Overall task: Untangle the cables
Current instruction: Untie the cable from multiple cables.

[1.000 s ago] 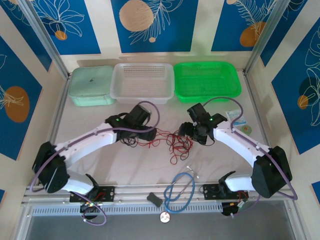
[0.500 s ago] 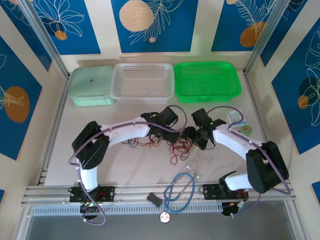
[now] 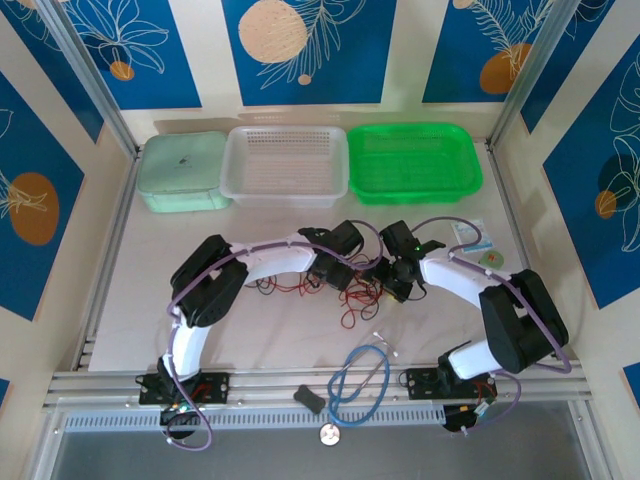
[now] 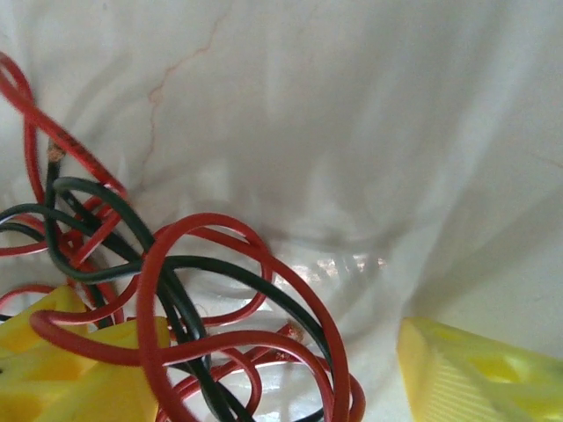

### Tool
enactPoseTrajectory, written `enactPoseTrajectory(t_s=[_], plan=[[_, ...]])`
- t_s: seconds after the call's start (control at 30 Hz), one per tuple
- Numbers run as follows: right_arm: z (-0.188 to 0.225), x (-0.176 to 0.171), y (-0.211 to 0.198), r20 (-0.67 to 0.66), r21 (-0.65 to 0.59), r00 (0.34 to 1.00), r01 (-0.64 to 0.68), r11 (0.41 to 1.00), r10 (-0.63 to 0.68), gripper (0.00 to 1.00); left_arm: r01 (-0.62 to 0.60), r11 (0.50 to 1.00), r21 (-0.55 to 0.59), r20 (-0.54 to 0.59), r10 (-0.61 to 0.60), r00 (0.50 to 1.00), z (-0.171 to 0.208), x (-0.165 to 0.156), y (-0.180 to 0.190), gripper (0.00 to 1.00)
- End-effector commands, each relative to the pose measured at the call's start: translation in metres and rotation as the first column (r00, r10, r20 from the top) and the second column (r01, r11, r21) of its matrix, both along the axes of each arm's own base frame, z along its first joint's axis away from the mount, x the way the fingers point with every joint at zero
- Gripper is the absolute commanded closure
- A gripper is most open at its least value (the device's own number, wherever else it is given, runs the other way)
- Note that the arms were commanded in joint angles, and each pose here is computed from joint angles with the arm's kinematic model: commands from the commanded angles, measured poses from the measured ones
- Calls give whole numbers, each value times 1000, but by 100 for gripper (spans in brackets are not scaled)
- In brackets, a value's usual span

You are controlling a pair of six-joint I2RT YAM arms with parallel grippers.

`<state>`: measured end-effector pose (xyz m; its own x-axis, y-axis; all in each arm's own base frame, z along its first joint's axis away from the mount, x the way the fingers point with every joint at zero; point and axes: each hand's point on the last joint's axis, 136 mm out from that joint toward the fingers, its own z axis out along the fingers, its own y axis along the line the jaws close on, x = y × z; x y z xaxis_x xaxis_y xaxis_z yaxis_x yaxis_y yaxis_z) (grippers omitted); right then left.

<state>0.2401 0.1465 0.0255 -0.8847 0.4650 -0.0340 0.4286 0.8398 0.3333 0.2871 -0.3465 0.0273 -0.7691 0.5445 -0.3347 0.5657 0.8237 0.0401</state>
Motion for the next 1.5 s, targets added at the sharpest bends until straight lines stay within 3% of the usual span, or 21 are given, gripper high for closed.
enactPoseTrajectory(t_s=[0.0,0.13,0.27,0.4,0.63,0.87,1.2,1.33,1.47], plan=[[-13,-6,-7,-35,-26,999,24,999,-25,37,-13,991,130,1,13,1000,-19,0,28,42],[-23,-10,-11,-56,-52,998,25,998,-28,57,-68,985,158,8,68,998,-27,2,54,74],[-23,-11,-15,-56,-75,998,18,997,-23,82,-138,972,190,25,135,990,-31,6,85,98],[-14,-9,-25,-37,-136,999,4,991,-9,100,-216,950,224,56,209,976,-30,10,119,100],[6,-8,-49,-2,-253,1000,-2,968,2,100,-346,913,216,93,333,938,-21,13,173,100],[18,-2,-66,24,-278,1000,18,960,-12,97,-387,899,205,112,372,922,-12,14,192,100],[31,11,-73,57,-264,998,17,965,-2,70,-370,921,118,84,362,928,-4,17,175,100],[36,16,-75,69,-264,998,12,964,7,67,-325,945,41,87,321,943,15,23,157,100],[46,22,-71,86,-246,996,1,969,20,67,-269,963,-35,120,271,955,48,28,138,83]])
